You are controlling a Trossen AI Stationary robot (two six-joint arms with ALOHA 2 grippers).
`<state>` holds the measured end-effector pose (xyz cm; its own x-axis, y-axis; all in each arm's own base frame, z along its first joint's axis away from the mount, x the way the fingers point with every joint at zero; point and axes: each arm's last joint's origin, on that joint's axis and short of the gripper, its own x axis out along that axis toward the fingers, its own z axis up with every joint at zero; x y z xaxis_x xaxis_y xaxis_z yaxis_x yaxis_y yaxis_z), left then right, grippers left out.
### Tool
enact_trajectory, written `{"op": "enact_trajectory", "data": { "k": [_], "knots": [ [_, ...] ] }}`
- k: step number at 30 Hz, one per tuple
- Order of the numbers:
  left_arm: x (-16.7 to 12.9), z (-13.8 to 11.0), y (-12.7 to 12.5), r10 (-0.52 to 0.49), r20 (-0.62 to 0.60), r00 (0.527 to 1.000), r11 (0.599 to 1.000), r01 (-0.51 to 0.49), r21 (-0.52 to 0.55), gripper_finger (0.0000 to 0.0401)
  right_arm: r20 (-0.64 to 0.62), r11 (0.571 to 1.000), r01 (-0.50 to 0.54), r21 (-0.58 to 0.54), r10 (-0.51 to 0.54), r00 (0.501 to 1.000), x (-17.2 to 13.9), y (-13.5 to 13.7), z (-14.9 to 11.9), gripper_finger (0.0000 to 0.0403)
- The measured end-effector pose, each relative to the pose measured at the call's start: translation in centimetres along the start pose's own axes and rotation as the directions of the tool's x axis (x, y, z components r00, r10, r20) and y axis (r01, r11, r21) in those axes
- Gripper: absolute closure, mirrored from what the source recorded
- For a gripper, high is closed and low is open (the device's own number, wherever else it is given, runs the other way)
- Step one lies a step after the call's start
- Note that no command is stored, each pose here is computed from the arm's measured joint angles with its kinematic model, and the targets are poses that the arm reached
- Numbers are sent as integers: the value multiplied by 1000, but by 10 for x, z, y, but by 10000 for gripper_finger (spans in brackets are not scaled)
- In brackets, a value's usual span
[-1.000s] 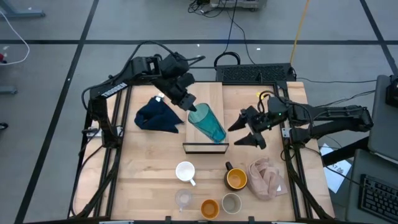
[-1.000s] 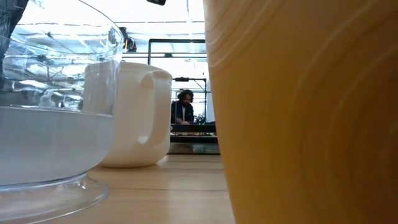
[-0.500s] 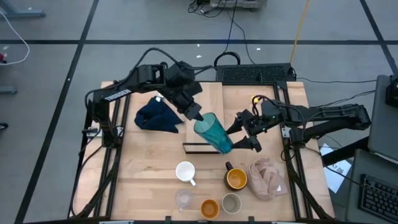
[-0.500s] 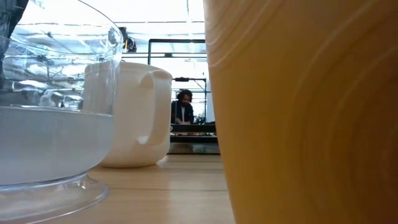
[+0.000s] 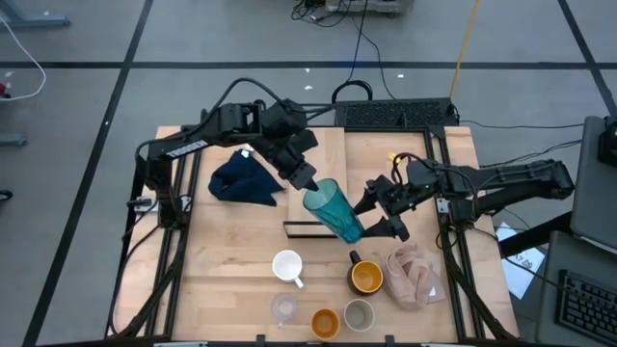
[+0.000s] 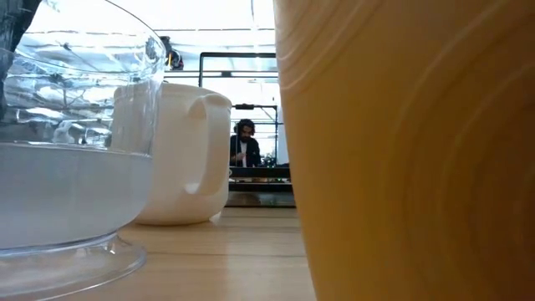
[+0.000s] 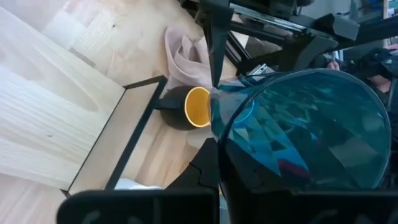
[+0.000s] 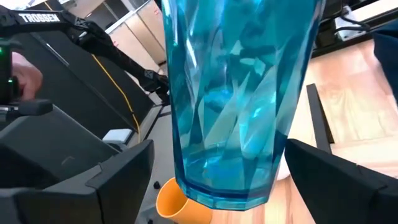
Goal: Stack small to large cups/mugs on shelf
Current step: Put the blue cup on the shelf
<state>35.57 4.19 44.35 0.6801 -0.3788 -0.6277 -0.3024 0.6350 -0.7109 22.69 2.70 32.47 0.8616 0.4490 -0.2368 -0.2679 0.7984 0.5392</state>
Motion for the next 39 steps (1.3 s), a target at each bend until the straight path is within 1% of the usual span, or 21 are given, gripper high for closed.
{"op": "enact_trajectory", "data": {
  "k": [5,9,12,16,26,33,39],
  "knots": [
    [0,2,-1,-12,15,1000,1000,12,1,400,-1,1000,-5,-2,5,1000,0,1,0,50],
    [-1,6,-5,-49,59,997,999,48,15,400,-10,1000,-10,1,10,1000,2,0,-1,51],
    [-1,7,-5,-53,57,997,999,52,13,400,-21,1000,-25,6,25,999,4,0,-1,51],
    [0,6,-5,-61,43,997,998,60,8,400,-32,999,-40,29,41,999,8,-2,-2,51],
    [1,2,-8,-86,7,996,996,86,2,400,-39,996,-79,35,80,996,13,-1,-2,51],
    [3,-2,-7,-74,-30,997,997,74,-10,400,-44,995,-87,54,89,995,13,-1,-2,51],
    [11,-4,-4,-67,-56,996,998,66,-23,400,-52,993,-99,61,102,993,13,-1,-2,51]
  ]
}}
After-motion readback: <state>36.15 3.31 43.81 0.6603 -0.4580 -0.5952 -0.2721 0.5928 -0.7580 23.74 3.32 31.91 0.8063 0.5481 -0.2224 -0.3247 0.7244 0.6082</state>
